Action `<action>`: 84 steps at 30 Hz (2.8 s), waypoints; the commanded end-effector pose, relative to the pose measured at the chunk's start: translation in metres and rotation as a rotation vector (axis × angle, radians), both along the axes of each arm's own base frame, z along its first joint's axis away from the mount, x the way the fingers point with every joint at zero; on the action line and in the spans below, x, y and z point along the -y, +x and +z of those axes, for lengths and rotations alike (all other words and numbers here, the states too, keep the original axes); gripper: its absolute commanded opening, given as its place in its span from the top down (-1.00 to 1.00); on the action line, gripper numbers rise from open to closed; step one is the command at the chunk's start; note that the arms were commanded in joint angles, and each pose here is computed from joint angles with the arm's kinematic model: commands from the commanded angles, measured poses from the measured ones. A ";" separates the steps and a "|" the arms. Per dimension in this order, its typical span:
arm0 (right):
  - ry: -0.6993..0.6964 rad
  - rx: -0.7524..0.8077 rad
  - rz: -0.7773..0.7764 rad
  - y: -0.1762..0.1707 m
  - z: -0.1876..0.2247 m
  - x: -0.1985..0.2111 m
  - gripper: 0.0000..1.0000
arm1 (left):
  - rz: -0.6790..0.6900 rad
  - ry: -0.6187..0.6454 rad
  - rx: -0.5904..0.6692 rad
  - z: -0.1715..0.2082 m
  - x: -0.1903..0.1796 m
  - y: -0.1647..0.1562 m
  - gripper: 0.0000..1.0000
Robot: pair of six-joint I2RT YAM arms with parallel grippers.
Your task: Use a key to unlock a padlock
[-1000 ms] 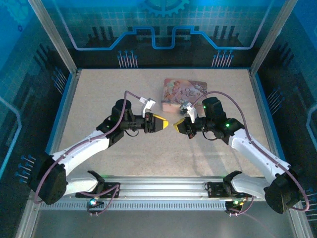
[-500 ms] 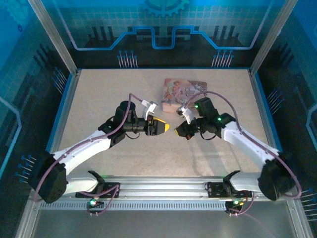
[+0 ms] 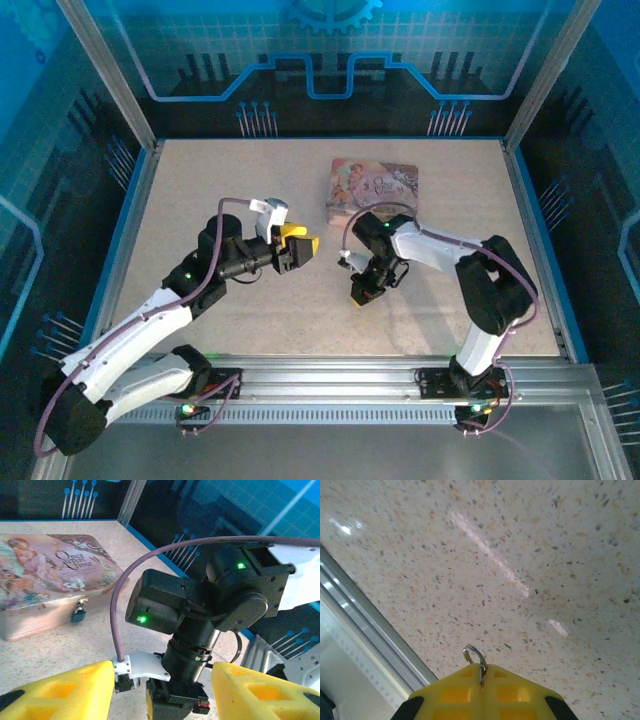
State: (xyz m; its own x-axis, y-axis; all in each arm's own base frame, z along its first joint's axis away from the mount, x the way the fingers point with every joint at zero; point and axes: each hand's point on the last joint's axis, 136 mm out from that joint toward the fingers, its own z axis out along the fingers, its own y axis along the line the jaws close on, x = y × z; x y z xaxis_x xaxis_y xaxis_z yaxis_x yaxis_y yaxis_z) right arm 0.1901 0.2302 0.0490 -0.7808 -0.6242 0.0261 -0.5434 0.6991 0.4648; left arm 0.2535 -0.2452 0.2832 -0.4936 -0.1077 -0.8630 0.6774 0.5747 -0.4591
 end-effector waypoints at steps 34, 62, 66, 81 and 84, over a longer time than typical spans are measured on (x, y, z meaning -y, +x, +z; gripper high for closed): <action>-0.029 -0.003 -0.303 0.003 -0.017 0.001 0.17 | 0.040 0.053 -0.004 -0.013 -0.005 0.006 -0.13; -0.091 -0.030 -0.326 -0.007 -0.040 0.009 0.47 | 0.043 0.054 -0.012 -0.015 -0.007 0.005 -0.13; -0.082 -0.014 -0.330 -0.003 -0.038 0.007 0.47 | 0.042 0.055 -0.012 -0.015 -0.006 0.004 -0.13; -0.082 0.014 -0.337 0.005 -0.041 0.003 0.83 | 0.042 0.059 -0.016 -0.017 -0.006 0.005 -0.13; -0.079 0.043 -0.329 0.008 -0.036 0.005 0.93 | 0.042 0.059 -0.016 -0.017 -0.006 0.005 -0.13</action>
